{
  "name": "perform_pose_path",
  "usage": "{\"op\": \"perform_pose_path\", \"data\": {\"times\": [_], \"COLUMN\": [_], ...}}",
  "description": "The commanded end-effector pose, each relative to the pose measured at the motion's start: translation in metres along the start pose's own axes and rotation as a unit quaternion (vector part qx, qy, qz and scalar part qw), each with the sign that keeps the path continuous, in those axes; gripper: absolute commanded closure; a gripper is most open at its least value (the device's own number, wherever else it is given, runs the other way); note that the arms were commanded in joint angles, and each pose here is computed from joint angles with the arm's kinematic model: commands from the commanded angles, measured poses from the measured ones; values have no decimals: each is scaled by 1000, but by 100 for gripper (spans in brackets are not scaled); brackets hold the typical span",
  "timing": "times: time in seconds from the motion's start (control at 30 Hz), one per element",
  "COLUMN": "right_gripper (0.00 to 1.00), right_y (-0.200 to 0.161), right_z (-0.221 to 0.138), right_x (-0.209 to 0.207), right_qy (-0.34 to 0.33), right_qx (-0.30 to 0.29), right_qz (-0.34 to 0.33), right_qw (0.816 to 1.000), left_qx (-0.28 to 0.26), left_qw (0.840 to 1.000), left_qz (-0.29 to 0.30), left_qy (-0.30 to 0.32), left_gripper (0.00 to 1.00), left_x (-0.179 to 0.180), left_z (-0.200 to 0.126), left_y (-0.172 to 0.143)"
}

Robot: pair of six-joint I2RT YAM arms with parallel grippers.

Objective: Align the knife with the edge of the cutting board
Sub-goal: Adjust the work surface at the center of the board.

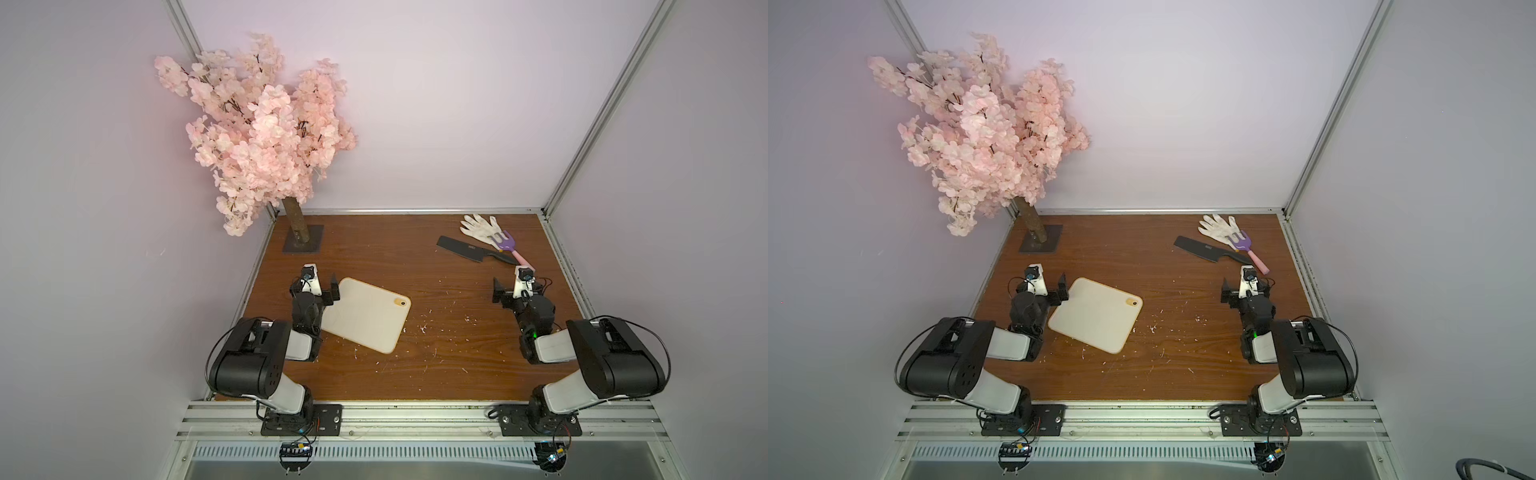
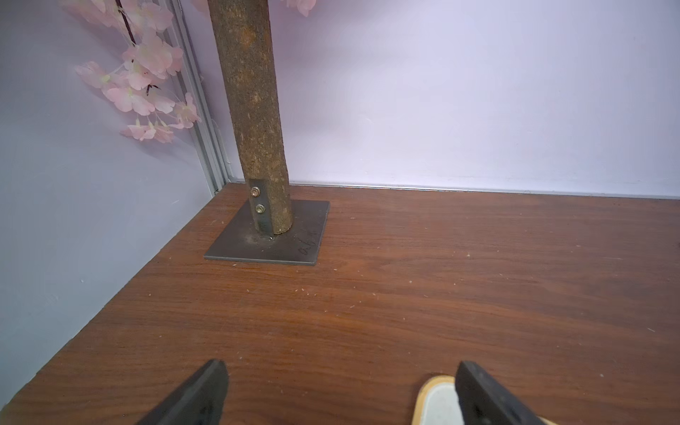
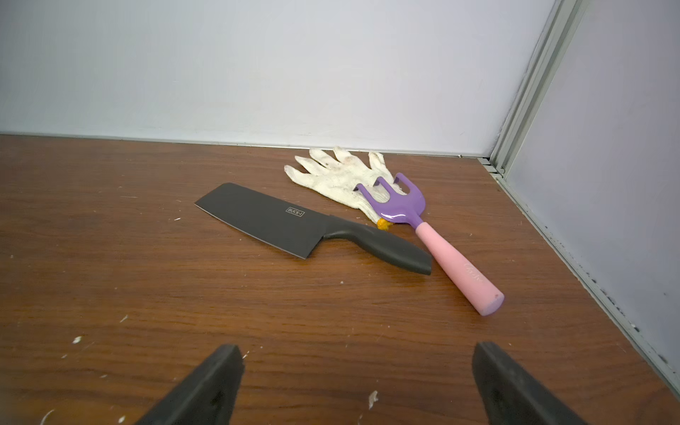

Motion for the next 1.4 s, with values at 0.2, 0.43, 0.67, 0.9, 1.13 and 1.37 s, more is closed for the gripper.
{"op": "perform_pose_path", "data": {"times": [0.2, 0.43, 0.67, 0.9, 1.13, 1.37], "right_gripper": [0, 0, 0, 0, 0, 0], "right_y": [13, 12, 12, 18, 51, 75], "right_z": [2, 3, 3, -1, -16, -25], "right_x": [4, 4, 4, -6, -41, -4], "right_qy": [10, 10, 10, -37, -169, -64], "right_qx": [-23, -22, -22, -34, -8, 23], "right_qz": [-3, -2, -1, 4, 80, 180], "right_qw": [1000, 1000, 1000, 999, 982, 981], "left_qx": [-2, -2, -2, -2, -15, 89], "left_qw": [1000, 1000, 1000, 1000, 996, 974], "left_qz": [-6, -6, -6, -5, 13, -98], "left_qy": [3, 3, 3, 5, 88, 186], "left_gripper": [3, 3, 3, 3, 3, 3], "left_x": [4, 3, 4, 4, 13, 43], "left_z": [2, 2, 2, 0, -11, -11], "left_y": [2, 2, 2, 2, 33, 59]}}
Point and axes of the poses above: each gripper's point midway between its finger pads, its own z axis out along the fingers, its own x axis along the line the jaws close on, y = z × x, the point moved 1 cm from there along -z, back along the fingers, and after that the axes turned 8 degrees about z, right-handed, at the moved point
